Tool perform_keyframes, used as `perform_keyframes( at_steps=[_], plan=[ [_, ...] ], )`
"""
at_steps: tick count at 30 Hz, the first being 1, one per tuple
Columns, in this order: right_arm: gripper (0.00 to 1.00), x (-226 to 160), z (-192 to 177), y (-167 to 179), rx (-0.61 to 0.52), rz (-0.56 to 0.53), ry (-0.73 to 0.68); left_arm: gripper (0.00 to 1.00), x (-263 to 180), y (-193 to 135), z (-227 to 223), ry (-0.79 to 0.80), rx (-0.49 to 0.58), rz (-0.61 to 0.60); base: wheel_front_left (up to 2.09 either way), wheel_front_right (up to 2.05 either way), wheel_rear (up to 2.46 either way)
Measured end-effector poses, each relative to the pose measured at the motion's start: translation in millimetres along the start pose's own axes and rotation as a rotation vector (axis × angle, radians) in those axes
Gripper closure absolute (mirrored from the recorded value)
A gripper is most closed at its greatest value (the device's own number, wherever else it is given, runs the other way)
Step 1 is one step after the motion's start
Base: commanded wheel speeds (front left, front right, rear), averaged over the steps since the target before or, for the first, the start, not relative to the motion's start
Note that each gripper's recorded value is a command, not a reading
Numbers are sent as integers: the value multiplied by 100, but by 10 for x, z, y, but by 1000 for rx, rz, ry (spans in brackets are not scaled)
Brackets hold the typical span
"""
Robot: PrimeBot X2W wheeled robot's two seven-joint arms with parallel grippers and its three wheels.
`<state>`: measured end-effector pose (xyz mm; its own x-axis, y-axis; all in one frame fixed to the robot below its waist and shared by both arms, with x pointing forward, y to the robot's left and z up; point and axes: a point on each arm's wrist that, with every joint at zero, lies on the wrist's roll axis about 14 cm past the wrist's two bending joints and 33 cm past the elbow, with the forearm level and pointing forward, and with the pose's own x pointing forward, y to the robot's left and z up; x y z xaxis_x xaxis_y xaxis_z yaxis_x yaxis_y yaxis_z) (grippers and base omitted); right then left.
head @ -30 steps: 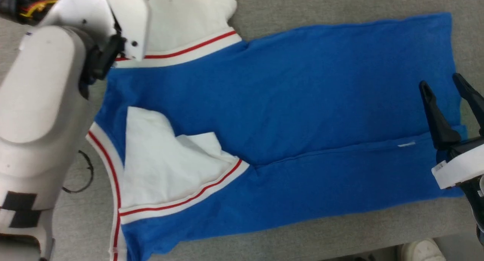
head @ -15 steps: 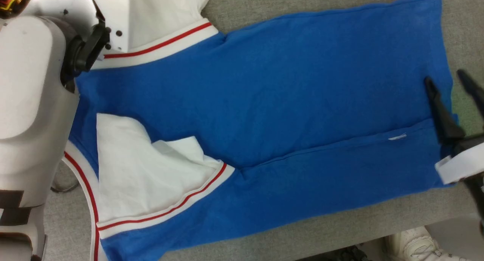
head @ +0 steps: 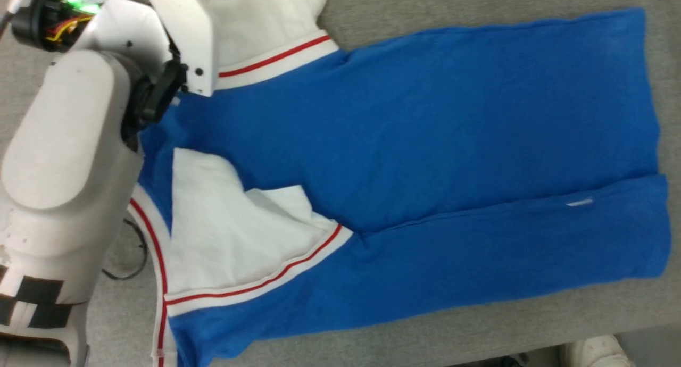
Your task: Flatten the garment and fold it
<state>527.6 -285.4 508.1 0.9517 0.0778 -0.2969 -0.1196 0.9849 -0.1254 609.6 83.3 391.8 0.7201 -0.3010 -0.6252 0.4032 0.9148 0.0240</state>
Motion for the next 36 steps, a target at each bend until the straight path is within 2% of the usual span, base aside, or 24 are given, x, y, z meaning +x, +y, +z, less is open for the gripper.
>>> perform_keyframes(
  at_steps=[5,10,14,20,21,22,28,36],
  plan=[
    [0,263,-477,40,83,38,246,100,20,5,-35,-8,-9,-3,0,0,0],
    [0,370,-986,99,126,44,433,100,63,14,-48,-19,-13,-6,0,0,0],
    [0,413,-1205,161,143,54,493,100,86,30,-59,-23,-15,-5,0,0,0],
    [0,461,-1241,144,145,49,486,100,100,33,-60,-25,-13,-7,0,0,0],
    [60,460,-1251,147,145,50,490,100,102,31,-60,-25,-13,-7,0,0,0],
    [100,461,-1252,146,144,50,488,100,103,29,-60,-25,-13,-8,0,0,0],
    [100,477,-1208,153,133,53,449,100,86,30,31,-77,-17,-8,0,0,0],
    [100,409,-847,161,143,59,292,100,-262,27,457,-330,-103,-25,0,0,0]
  ],
)
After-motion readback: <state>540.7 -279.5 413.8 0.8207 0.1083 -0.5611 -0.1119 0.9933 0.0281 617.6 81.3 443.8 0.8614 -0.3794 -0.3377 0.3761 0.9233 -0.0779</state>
